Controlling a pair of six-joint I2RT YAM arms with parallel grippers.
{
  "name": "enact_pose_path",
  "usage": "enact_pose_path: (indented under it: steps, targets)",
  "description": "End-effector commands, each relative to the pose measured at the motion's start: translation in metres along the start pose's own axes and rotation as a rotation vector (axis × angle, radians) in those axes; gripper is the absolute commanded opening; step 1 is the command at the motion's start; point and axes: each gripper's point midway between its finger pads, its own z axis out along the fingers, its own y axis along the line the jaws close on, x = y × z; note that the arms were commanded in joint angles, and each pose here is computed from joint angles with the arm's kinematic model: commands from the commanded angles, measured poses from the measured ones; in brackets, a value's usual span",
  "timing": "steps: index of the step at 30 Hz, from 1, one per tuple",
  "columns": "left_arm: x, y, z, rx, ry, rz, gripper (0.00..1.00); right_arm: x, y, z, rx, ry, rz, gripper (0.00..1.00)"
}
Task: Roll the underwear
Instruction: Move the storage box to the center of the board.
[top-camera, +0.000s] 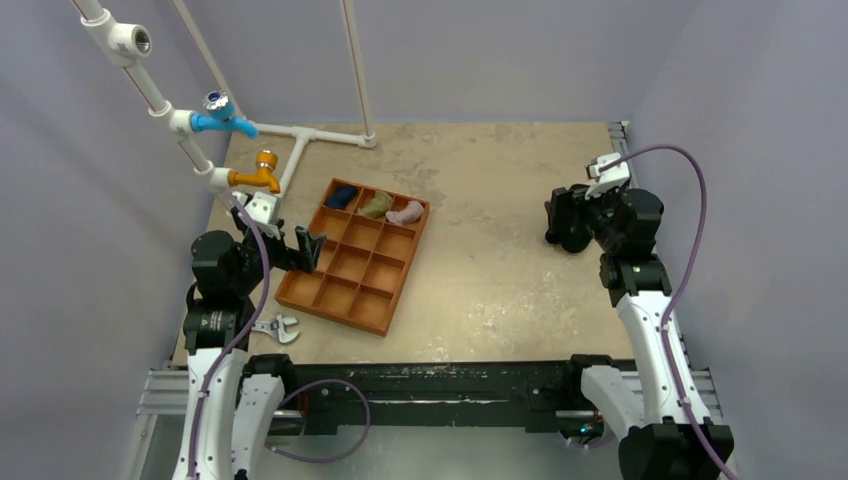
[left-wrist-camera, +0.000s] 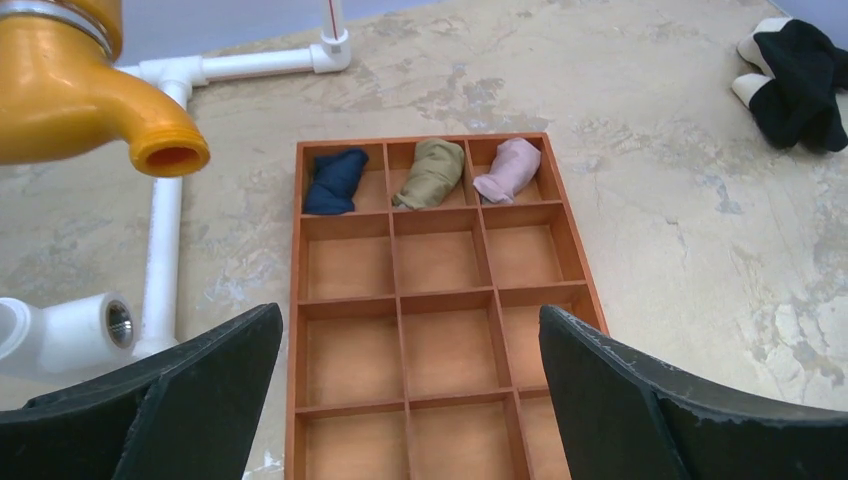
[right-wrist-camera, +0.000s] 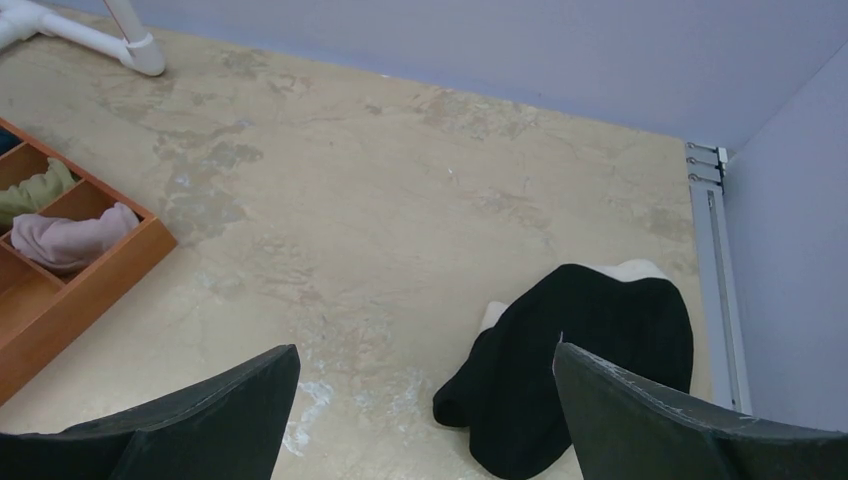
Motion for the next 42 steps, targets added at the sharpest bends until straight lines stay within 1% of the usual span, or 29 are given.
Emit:
enact_pose_path:
  steps: [1,7,9,16,19,22,25,28,31,33,36,39,42]
  targets:
    - [0.007,-0.006,0.0,0.033,0.013,-0.01,1.0,-0.007,0.001,-0.005,-0.003,-0.028,-0.024,0.99]
    - [0.011,-0.008,-0.003,0.039,0.023,-0.008,1.0,-0.009,0.001,-0.005,0.001,-0.034,-0.021,0.99]
    - [0.01,-0.008,-0.005,0.039,0.023,0.022,1.0,-0.009,0.001,-0.006,0.002,-0.035,-0.021,0.99]
    - [0.011,-0.003,-0.008,0.021,0.054,0.049,1.0,-0.008,0.002,-0.007,-0.003,-0.033,-0.025,0.99]
    - [0.01,0.002,-0.009,0.001,0.084,0.033,1.0,-0.005,-0.001,-0.005,0.003,-0.013,-0.042,0.99]
    - [0.013,0.003,-0.009,0.017,0.114,0.036,1.0,0.002,-0.009,0.002,0.033,0.022,-0.067,0.99]
    - [0.019,0.001,-0.007,0.047,0.134,0.044,1.0,0.014,-0.025,0.012,0.095,0.096,-0.089,0.99]
    - [0.021,-0.005,-0.005,0.084,0.139,0.03,1.0,0.039,-0.037,0.029,0.123,0.22,-0.123,0.99]
    - [0.023,-0.01,-0.004,0.111,0.141,0.021,1.0,0.075,-0.042,0.044,0.112,0.362,-0.151,0.91]
    - [0.023,-0.01,-0.004,0.116,0.136,0.022,1.0,0.095,-0.046,0.052,0.11,0.429,-0.168,0.88]
    - [0.023,-0.011,-0.003,0.121,0.132,0.02,1.0,0.12,-0.049,0.064,0.096,0.502,-0.191,0.84]
    - [0.024,-0.012,-0.003,0.127,0.132,0.016,1.0,0.134,-0.05,0.073,0.077,0.552,-0.206,0.79]
    - [0.026,-0.013,-0.001,0.136,0.133,0.01,1.0,0.145,-0.051,0.078,0.066,0.583,-0.211,0.77]
